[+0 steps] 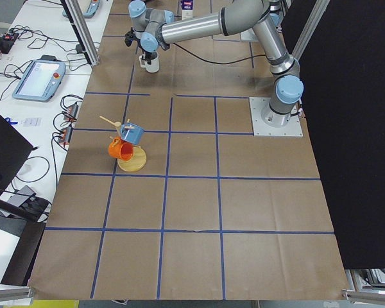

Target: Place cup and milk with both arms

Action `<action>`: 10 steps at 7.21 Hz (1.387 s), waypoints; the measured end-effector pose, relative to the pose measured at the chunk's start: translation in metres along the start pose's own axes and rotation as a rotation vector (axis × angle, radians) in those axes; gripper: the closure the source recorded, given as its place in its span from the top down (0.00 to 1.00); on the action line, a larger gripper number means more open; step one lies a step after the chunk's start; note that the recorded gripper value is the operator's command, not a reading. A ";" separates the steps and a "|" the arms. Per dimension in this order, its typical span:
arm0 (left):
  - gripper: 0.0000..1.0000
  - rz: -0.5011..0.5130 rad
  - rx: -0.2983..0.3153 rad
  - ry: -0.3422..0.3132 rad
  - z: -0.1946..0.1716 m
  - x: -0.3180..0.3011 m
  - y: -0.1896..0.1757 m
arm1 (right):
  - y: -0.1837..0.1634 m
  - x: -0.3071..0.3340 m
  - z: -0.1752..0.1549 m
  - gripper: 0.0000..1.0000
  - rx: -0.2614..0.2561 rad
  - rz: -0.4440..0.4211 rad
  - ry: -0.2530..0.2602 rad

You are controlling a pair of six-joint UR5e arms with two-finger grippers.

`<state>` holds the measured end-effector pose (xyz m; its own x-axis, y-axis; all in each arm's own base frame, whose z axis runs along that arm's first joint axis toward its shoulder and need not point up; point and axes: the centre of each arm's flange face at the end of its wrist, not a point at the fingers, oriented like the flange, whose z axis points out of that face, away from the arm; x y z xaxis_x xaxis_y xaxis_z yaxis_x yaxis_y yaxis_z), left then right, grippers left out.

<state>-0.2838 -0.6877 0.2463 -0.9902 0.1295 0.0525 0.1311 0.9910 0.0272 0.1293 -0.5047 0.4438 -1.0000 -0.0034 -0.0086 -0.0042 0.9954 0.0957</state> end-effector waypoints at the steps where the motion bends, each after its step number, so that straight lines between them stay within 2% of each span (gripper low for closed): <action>1: 0.04 0.000 -0.001 0.001 0.001 0.000 0.000 | -0.001 0.003 0.000 1.00 -0.001 0.000 0.001; 4: 0.06 0.000 0.003 0.003 0.001 0.000 -0.001 | -0.001 0.007 -0.001 1.00 0.003 -0.009 0.009; 5: 0.16 0.000 0.006 0.004 0.001 0.001 -0.001 | -0.001 0.007 -0.001 1.00 0.010 -0.009 0.012; 6: 0.22 0.001 0.007 0.004 0.001 0.002 -0.002 | -0.002 0.007 -0.002 1.00 0.020 -0.010 0.014; 7: 0.32 0.002 0.008 0.004 0.001 0.002 -0.002 | -0.003 0.008 -0.002 1.00 0.025 -0.013 0.014; 8: 0.63 0.003 0.008 0.004 0.001 0.003 -0.002 | -0.003 0.010 -0.002 1.00 0.027 -0.016 0.014; 9: 0.99 0.004 0.008 0.004 0.002 0.003 -0.001 | -0.004 0.014 -0.003 1.00 0.028 -0.023 0.015; 10: 1.00 0.005 0.009 0.002 0.000 0.004 -0.001 | -0.006 0.022 -0.003 1.00 0.029 -0.037 0.016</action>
<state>-0.2880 -0.6881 0.2463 -0.9894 0.1343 0.0544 0.1354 0.9906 0.0180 0.1069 -0.5112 0.4460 -0.9991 -0.0415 0.0046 -0.0411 0.9969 0.0666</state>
